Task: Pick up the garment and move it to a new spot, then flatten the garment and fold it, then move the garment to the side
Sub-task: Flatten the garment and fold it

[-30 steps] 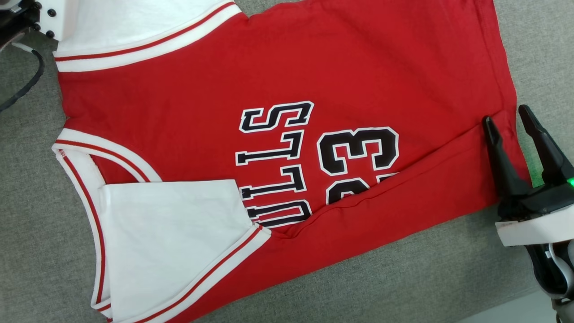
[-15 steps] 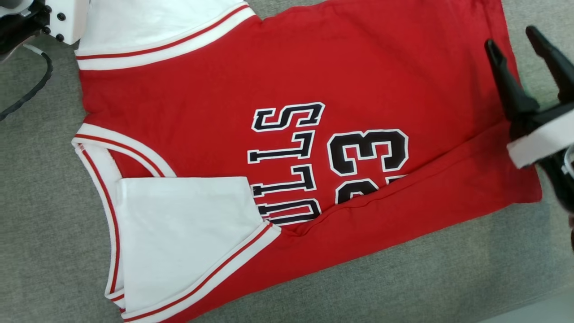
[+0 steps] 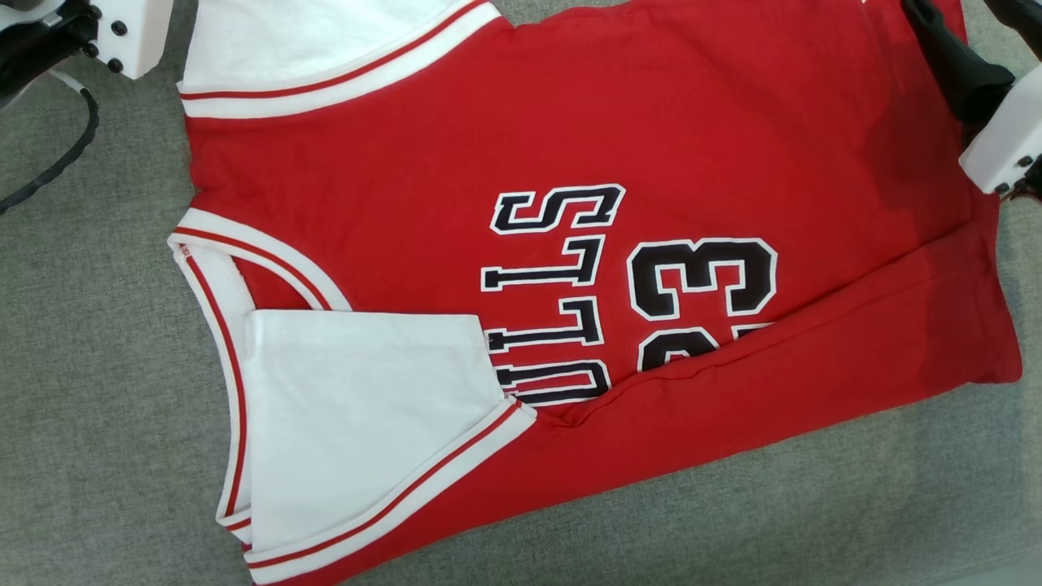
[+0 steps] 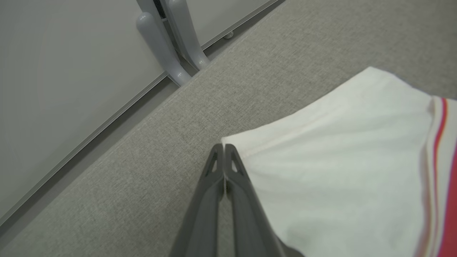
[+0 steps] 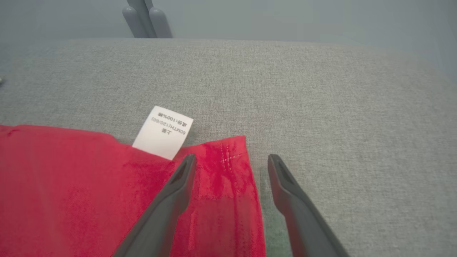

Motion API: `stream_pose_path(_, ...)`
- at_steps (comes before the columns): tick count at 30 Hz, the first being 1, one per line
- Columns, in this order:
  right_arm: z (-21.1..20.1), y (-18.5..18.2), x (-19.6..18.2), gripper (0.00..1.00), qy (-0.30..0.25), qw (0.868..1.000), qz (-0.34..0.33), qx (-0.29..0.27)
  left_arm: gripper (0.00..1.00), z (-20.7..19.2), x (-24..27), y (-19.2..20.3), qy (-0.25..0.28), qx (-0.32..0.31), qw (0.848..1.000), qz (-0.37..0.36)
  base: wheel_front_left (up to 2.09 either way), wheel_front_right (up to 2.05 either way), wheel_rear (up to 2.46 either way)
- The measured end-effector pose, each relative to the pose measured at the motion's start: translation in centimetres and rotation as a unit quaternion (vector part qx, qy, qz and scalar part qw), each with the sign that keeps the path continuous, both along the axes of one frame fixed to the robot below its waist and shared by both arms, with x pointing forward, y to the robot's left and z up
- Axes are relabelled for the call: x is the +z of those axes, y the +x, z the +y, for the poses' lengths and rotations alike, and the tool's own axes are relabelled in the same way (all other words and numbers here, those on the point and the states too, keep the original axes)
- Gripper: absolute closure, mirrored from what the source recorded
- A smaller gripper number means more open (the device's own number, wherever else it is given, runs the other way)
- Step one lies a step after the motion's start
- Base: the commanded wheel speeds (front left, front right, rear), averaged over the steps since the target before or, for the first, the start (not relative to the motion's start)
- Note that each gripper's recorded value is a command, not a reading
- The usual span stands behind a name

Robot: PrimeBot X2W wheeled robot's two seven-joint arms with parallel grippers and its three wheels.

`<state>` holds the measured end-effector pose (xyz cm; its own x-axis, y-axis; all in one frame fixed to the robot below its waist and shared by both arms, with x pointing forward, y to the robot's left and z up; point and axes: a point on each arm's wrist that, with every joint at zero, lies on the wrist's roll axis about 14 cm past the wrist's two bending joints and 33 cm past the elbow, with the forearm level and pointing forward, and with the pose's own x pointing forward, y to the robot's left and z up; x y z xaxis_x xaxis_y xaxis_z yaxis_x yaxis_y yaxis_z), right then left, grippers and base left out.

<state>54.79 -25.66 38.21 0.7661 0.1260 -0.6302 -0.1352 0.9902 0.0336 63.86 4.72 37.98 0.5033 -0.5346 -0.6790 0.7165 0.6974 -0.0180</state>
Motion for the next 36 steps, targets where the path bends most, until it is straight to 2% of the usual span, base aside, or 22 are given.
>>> stream_pose_path(9,0.7,0.9,-0.1,0.0,0.003,1.0,0.03,0.006,1.0,0.1,0.0,-0.4,0.0,-0.004,1.0,0.0,0.0,0.0,0.0)
stream_pose_path(12,0.6,0.9,-0.2,0.14,0.002,0.999,0.039,0.003,1.0,0.2,-0.1,-0.5,-0.001,-0.003,1.0,0.002,0.0,0.0,0.0)
stream_pose_path(14,0.5,0.9,-0.2,0.18,0.003,0.999,0.041,0.002,1.0,0.3,-0.1,-0.5,0.001,-0.002,1.0,0.002,0.0,0.0,0.0)
stream_pose_path(16,0.5,0.9,-0.3,0.32,0.002,0.999,0.041,0.001,1.0,0.3,-0.1,-0.5,0.0,-0.002,1.0,0.002,0.0,0.0,0.0)
stream_pose_path(17,0.5,0.9,-0.2,0.32,0.003,0.999,0.042,0.001,1.0,0.3,-0.1,-0.5,0.001,-0.003,1.0,0.002,0.0,0.0,0.0)
stream_pose_path(18,0.5,0.9,-0.3,0.44,0.002,0.999,0.046,0.001,1.0,0.4,-0.2,-0.6,0.001,-0.003,1.0,0.003,0.0,0.0,0.0)
stream_pose_path(19,0.5,0.8,-0.4,0.52,0.002,0.999,0.046,0.001,1.0,0.4,-0.3,-0.6,0.002,-0.003,1.0,0.005,0.0,0.0,0.0)
stream_pose_path(23,0.2,0.7,-0.7,0.65,-0.004,0.998,0.057,-0.002,1.0,0.5,-0.4,-0.7,0.004,-0.004,1.0,0.005,0.0,0.0,0.0)
stream_pose_path(24,0.2,0.7,-0.7,0.76,-0.006,0.998,0.058,-0.002,1.0,0.5,-0.4,-0.7,0.004,-0.003,1.0,0.005,0.0,0.0,0.0)
stream_pose_path(25,0.2,0.7,-0.8,0.92,-0.006,0.998,0.059,-0.002,1.0,0.5,-0.4,-0.7,0.002,-0.003,1.0,0.005,0.0,0.0,0.0)
stream_pose_path(26,0.2,0.7,-0.8,1.0,-0.006,0.998,0.06,-0.002,1.0,0.6,-0.4,-0.8,0.004,-0.003,1.0,0.005,0.0,0.0,0.0)
stream_pose_path(30,0.3,0.9,-0.4,1.0,-0.007,0.998,0.055,0.002,1.0,0.6,-0.1,-0.7,0.0,-0.005,1.0,-0.005,0.0,0.0,0.0)
stream_pose_path(36,-0.6,1.9,1.9,1.0,-0.016,1.0,0.006,-0.003,1.0,0.4,2.4,0.0,-0.027,-0.006,0.998,-0.053,0.0,0.0,0.0)
